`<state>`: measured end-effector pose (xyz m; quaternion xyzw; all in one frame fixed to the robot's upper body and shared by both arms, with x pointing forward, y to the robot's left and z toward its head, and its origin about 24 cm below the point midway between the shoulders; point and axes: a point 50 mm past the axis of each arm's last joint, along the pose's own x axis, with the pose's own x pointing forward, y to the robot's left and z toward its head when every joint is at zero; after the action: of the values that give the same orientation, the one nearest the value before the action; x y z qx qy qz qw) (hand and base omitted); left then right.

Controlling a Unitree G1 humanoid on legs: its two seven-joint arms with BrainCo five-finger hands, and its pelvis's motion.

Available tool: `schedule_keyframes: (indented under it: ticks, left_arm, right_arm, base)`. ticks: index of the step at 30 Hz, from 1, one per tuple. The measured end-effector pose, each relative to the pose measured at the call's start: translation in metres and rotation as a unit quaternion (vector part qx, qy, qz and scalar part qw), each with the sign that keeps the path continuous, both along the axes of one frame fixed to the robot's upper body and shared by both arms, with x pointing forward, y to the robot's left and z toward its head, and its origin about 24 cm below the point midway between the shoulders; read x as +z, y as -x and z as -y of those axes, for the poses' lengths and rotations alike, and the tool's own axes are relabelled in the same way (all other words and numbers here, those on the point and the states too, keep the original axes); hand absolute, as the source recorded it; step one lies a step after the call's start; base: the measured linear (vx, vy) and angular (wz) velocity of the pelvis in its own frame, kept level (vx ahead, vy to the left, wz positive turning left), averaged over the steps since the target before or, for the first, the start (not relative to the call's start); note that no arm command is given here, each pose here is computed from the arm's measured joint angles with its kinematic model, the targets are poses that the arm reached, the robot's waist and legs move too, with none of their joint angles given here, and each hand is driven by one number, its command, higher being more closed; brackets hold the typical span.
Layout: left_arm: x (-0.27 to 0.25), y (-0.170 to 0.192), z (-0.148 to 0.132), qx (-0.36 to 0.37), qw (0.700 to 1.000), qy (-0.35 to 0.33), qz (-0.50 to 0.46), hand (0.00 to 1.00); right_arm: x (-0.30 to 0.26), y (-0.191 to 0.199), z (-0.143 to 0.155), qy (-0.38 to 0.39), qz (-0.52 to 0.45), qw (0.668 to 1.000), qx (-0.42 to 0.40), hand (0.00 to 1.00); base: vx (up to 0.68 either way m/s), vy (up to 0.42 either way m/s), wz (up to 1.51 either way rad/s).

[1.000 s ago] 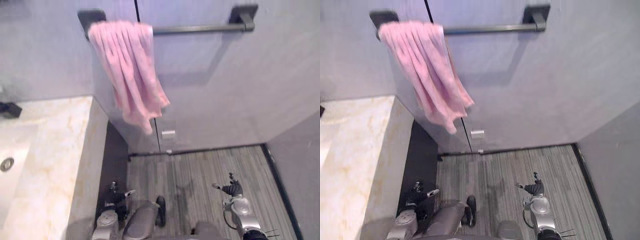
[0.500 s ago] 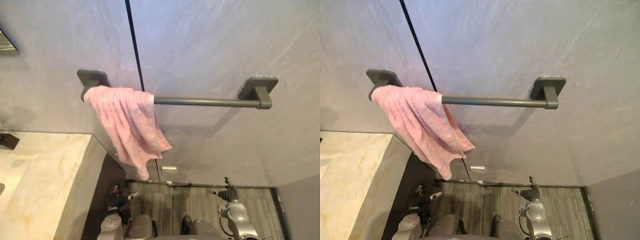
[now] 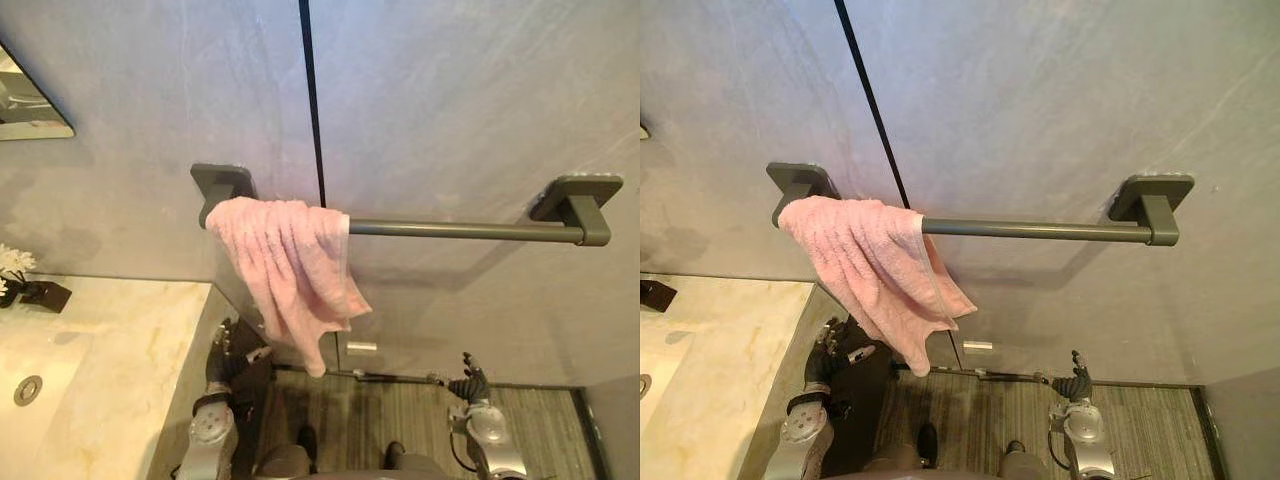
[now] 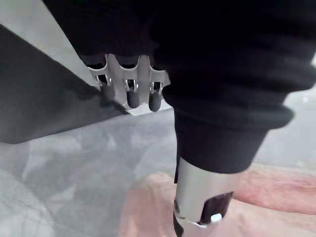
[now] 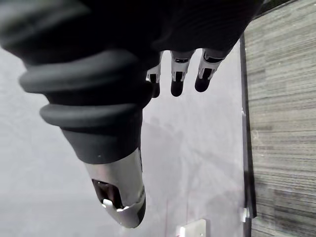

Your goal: Organize washtable

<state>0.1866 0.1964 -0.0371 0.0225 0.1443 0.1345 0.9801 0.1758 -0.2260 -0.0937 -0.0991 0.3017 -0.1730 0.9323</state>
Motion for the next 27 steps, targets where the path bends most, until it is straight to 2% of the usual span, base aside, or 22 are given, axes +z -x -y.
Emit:
schedule_keyframes:
  ticks: [4, 10, 11, 18, 27]
  left_arm:
    - [0.015, -0.006, 0.007, -0.028, 0.999, -0.017, 0.037, 0.0]
    - [0.011, -0.001, 0.012, -0.06, 0.997, -0.044, 0.022, 0.0]
    - [0.011, -0.001, 0.014, -0.072, 0.996, -0.054, 0.021, 1.0]
    - [0.016, -0.014, 0.028, -0.134, 0.985, -0.107, 0.033, 1.0]
    - [0.017, -0.018, 0.021, -0.143, 0.98, -0.134, 0.032, 1.0]
  right_arm:
    - [0.0, 0.003, -0.004, 0.005, -0.002, 1.0, 0.021, 0.0]
    - [-0.001, 0.003, -0.008, 0.01, -0.006, 0.999, 0.043, 0.0]
    - [0.001, 0.001, -0.011, 0.01, 0.0, 0.999, 0.052, 0.0]
    - [0.017, -0.013, -0.027, 0.009, 0.044, 0.994, 0.102, 0.0]
    - [0.056, -0.033, -0.048, -0.007, 0.131, 0.972, 0.194, 0.0]
  base:
    - [0.0, -0.002, 0.01]
    - [-0.01, -0.003, -0.04]
    - [-0.04, -0.009, -0.1]
    - [-0.07, 0.002, -0.21]
    - [-0.03, 0.001, -0.13]
